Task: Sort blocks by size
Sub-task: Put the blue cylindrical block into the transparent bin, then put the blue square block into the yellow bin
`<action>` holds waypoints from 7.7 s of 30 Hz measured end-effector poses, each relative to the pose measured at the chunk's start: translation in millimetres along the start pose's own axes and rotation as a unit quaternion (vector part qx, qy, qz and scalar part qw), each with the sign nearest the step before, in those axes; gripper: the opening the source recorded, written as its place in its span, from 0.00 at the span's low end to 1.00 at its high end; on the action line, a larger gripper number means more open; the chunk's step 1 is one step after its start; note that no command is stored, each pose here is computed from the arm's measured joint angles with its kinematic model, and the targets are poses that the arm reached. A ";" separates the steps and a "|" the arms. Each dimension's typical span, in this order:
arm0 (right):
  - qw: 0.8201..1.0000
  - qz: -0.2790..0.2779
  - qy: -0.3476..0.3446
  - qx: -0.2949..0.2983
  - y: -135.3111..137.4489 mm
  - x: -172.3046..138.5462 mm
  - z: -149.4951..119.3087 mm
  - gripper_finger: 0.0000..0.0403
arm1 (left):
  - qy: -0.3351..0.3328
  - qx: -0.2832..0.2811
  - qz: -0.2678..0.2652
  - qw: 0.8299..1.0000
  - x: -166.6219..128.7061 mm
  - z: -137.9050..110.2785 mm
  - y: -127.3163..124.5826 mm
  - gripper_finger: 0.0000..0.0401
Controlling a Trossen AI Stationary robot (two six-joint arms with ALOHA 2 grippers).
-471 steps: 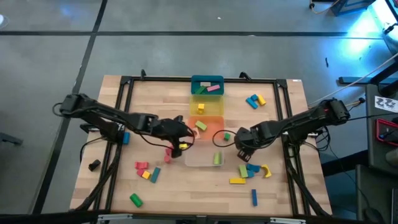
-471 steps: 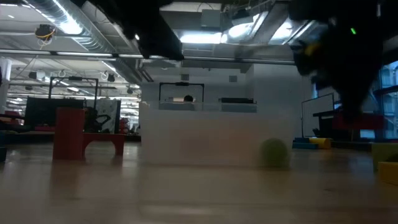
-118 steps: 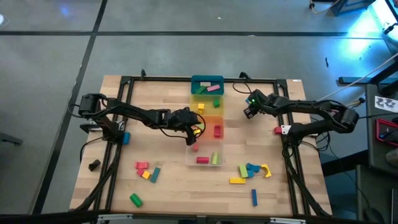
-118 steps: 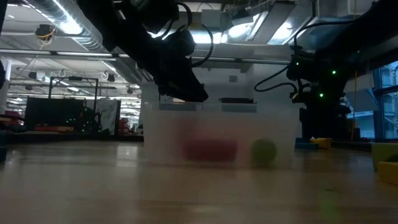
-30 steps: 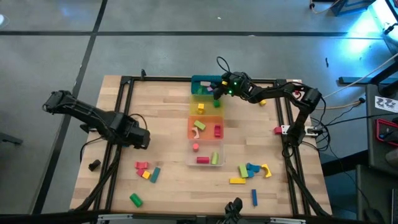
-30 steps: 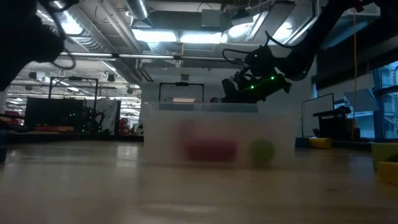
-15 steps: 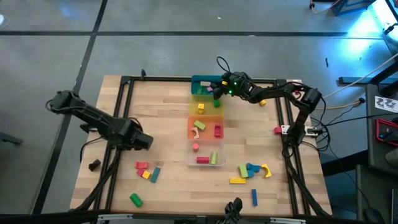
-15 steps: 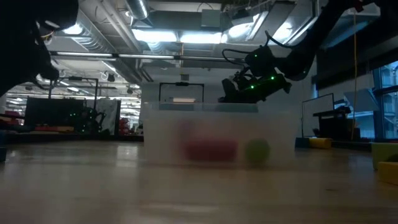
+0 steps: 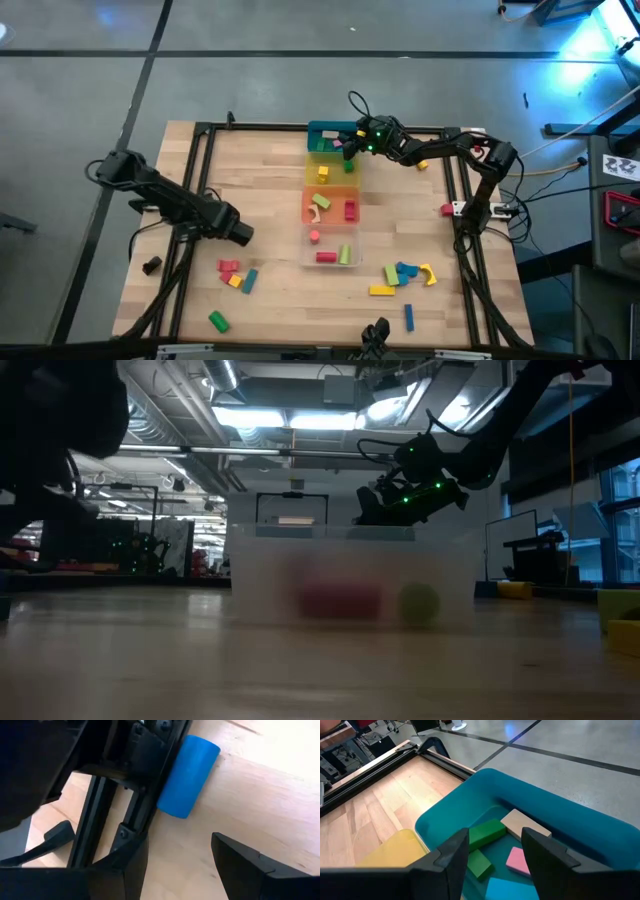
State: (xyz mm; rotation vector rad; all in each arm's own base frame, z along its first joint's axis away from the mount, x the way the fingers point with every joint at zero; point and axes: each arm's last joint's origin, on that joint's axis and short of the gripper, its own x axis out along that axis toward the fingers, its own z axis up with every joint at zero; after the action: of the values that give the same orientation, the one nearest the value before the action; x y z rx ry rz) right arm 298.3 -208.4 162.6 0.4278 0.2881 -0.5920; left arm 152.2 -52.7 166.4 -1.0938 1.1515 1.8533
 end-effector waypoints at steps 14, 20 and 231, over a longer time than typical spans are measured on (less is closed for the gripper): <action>1.000 0.000 -0.001 -0.013 0.1 0.0 0.2 0.46 | -0.098 -0.038 0.041 0.994 22.0 -10.8 -19.0 0.50; 1.000 0.001 -0.001 -0.026 0.1 -0.1 0.3 0.46 | -0.110 -0.037 0.054 0.992 29.2 -14.9 -24.2 0.50; 0.882 -0.203 0.401 -0.143 -7.6 -85.4 -29.0 0.46 | -0.241 0.544 -0.487 0.639 -91.4 -60.1 -115.4 0.47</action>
State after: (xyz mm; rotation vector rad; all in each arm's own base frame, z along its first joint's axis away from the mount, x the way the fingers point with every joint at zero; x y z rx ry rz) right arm 221.9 -160.1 167.4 0.3065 1.2726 -0.7444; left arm 307.0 -75.9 194.3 -0.2604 0.7928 0.3069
